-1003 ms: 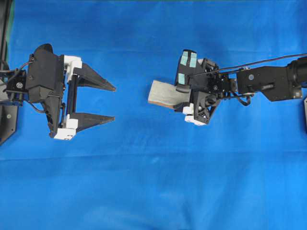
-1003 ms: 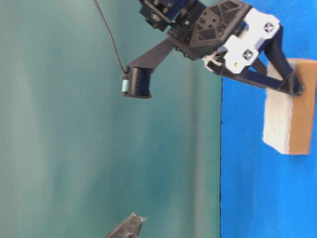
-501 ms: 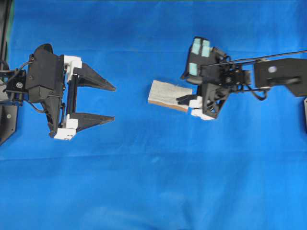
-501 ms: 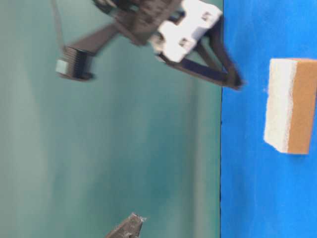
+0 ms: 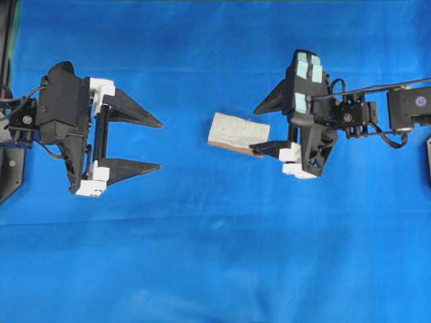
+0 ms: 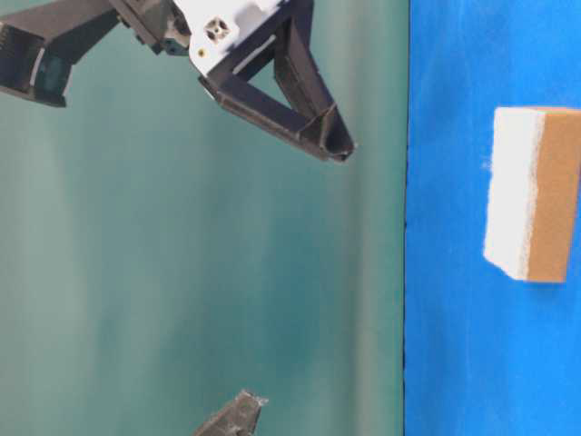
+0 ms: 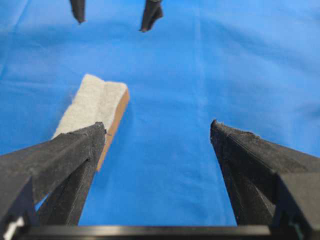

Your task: Hand over the sponge with the left arm and wipe it with the right arm.

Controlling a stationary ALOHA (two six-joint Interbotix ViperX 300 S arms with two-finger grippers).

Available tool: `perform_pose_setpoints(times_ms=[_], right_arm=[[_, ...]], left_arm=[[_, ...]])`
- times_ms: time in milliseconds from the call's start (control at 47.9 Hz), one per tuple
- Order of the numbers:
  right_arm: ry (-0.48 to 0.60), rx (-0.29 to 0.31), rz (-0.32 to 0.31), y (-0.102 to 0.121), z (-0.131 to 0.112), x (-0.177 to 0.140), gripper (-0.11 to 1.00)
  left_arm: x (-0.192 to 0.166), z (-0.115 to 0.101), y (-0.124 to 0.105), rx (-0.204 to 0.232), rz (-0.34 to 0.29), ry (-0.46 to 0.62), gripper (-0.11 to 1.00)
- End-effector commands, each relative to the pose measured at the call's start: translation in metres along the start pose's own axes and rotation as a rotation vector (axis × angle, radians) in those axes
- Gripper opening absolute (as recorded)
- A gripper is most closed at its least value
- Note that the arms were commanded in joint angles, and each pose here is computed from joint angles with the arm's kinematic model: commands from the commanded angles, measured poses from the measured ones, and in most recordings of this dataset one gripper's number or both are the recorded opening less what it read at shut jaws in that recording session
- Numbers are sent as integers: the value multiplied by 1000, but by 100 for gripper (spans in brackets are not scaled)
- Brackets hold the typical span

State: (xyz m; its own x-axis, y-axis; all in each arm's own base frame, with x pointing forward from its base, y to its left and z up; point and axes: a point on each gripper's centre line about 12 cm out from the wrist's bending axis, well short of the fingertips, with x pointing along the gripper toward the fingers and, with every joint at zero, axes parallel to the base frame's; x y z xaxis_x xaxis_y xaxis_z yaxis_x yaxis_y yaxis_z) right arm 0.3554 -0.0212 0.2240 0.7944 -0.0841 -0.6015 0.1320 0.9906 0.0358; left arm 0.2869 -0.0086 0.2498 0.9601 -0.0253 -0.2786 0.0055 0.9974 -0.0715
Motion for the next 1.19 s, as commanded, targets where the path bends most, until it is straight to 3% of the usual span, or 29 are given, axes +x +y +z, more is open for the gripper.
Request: perform_pose_setpoints(times_ms=[0,230,585,752,919,1170], right_arm=[[-42,4,5,0,10,-7,75],[-58,4,-2,1,17,-31,75],[-202,0,12,-1,8,-115,75],[-251,-1,19,-3,-10,-150,75],[-301,5,22,-9,-43,-174,75],[-355,11,29,-15,-87,-187,75]], left_arm=[[0,3,-1,1,-4,-17,82],[-13,13,-2,-1,-8,-52,82],[-74,23,0,-3,-5,-104,82],[-101,22,0,11,-7,-126,82],[-124,9,1,63,-5,-161,82],[-144,-16,2,68,-7,-172,82]])
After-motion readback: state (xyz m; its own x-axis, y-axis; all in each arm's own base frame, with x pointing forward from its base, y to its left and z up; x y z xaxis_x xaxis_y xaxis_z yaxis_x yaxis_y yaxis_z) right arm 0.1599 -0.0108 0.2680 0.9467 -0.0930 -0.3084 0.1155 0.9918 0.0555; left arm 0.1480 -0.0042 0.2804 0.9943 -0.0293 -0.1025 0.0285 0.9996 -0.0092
